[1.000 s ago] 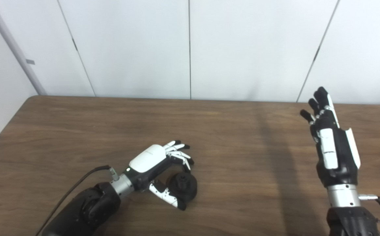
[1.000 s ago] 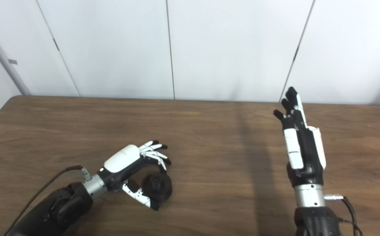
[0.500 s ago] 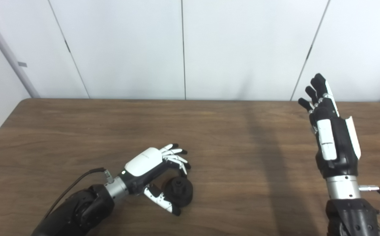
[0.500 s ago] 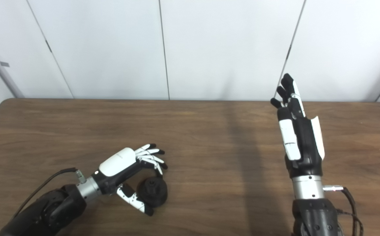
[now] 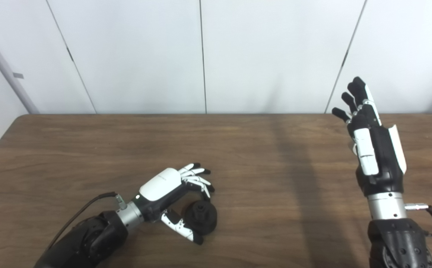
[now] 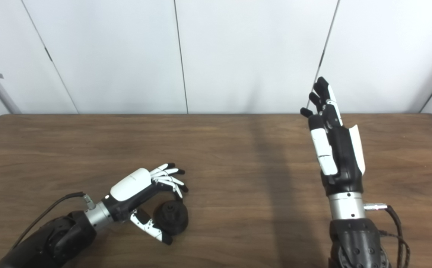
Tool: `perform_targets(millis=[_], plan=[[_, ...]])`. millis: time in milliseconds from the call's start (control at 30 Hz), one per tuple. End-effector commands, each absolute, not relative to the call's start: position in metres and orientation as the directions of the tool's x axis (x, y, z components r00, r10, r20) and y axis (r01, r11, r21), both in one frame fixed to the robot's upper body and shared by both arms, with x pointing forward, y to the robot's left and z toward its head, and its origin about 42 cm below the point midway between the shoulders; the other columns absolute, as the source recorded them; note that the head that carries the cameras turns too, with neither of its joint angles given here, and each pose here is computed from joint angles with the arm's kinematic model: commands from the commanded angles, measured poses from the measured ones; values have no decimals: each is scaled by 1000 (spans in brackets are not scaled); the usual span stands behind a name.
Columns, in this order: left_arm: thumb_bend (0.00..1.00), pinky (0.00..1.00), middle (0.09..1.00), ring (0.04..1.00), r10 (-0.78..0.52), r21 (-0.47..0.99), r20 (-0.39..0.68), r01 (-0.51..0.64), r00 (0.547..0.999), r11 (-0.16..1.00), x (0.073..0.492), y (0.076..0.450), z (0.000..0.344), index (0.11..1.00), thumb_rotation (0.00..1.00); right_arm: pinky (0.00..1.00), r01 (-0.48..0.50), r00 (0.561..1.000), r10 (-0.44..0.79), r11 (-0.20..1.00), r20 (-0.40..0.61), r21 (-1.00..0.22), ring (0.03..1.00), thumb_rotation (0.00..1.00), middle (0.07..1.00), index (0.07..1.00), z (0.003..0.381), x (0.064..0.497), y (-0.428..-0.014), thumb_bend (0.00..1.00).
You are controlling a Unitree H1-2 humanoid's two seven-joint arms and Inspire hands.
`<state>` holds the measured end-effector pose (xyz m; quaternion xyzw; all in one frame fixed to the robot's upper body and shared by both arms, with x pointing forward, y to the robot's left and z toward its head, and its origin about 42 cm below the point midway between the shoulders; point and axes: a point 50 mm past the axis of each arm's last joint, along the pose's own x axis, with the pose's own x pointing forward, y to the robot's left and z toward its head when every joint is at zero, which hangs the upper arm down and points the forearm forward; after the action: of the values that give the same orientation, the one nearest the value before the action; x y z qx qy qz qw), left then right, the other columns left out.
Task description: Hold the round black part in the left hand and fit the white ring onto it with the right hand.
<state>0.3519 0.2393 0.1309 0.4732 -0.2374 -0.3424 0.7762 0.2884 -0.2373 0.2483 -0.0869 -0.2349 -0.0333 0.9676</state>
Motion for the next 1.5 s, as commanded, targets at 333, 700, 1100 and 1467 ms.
perform_targets(millis=[333, 700, 1100, 1467], plan=[[523, 1000, 742, 934, -767, 923, 5, 292, 641, 251, 360, 239, 126, 481, 51, 842, 123, 810, -5, 979, 586, -162, 951, 901, 975, 964, 282, 295, -243, 468], [524, 1000, 790, 945, -773, 921, 8, 297, 634, 253, 358, 235, 124, 481, 52, 788, 339, 834, -97, 867, 543, -365, 888, 477, 878, 845, 316, 314, -297, 525], [524, 1000, 808, 951, -775, 915, 9, 308, 632, 262, 355, 235, 123, 481, 52, 726, 317, 876, -11, 765, 481, -560, 838, 176, 824, 760, 346, 348, -363, 659], [524, 1000, 809, 953, -772, 912, 3, 314, 636, 262, 352, 238, 121, 481, 54, 767, 224, 953, 91, 428, 288, -876, 852, 95, 847, 764, 368, 372, -395, 801]])
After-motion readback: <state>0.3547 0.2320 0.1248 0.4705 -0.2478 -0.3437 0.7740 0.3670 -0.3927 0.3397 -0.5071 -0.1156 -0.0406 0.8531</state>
